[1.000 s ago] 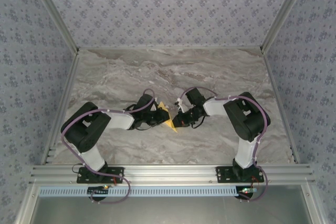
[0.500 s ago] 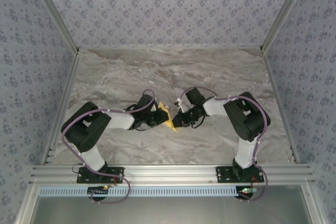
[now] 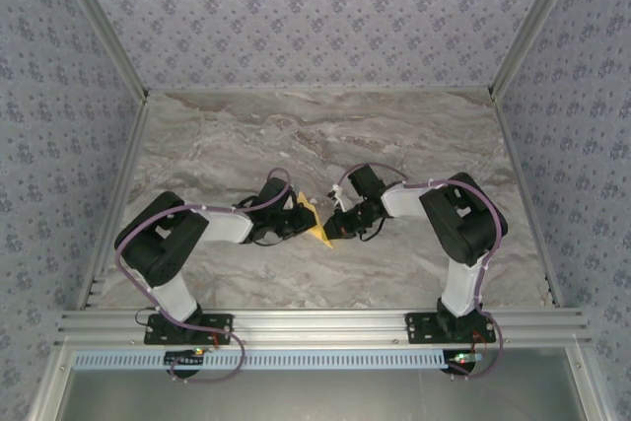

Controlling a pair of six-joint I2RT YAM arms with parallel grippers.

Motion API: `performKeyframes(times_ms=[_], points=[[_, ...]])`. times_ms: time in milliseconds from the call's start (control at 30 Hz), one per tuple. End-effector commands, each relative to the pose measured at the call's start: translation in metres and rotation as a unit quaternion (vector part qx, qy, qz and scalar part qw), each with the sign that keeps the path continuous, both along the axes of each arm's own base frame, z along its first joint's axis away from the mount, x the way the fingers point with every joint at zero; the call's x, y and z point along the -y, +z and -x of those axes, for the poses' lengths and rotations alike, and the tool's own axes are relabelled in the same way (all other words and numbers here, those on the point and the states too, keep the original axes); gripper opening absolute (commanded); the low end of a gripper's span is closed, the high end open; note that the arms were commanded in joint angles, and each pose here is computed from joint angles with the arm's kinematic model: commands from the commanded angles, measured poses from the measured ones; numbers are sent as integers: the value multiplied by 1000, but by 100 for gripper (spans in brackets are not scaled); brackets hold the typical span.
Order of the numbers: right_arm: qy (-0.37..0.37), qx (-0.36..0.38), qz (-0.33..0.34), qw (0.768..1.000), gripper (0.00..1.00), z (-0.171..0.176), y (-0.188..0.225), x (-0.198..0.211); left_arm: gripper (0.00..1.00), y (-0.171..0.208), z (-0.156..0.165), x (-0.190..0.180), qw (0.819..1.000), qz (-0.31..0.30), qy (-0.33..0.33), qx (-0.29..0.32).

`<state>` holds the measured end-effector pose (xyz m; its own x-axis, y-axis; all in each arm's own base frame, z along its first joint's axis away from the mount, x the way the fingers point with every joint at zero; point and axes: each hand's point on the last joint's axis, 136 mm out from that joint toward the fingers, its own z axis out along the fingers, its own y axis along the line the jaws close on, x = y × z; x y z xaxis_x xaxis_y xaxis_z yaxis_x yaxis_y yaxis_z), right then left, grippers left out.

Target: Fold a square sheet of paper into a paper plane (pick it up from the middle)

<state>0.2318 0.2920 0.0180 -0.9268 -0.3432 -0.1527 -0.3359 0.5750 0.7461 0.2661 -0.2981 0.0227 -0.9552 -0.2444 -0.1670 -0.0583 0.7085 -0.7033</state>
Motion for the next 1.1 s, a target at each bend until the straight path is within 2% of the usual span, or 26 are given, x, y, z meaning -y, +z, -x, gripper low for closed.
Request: performKeyframes(times_ms=[0, 300, 567, 800, 1067], points=[[-2, -26, 69, 997, 9, 11, -34, 19, 17, -11, 2, -15, 999, -40, 19, -11], [-4, -33, 86, 996, 10, 12, -42, 23, 17, -7, 5, -22, 999, -39, 30, -7], [-2, -32, 86, 996, 10, 11, -40, 22, 17, 12, 1, -11, 1000, -13, 9, 15], [4, -19, 68, 997, 10, 9, -24, 16, 17, -2, -1, -21, 998, -59, 25, -4], [16, -5, 58, 998, 13, 13, -9, 16, 17, -12, 1, -29, 996, -74, 41, -22]])
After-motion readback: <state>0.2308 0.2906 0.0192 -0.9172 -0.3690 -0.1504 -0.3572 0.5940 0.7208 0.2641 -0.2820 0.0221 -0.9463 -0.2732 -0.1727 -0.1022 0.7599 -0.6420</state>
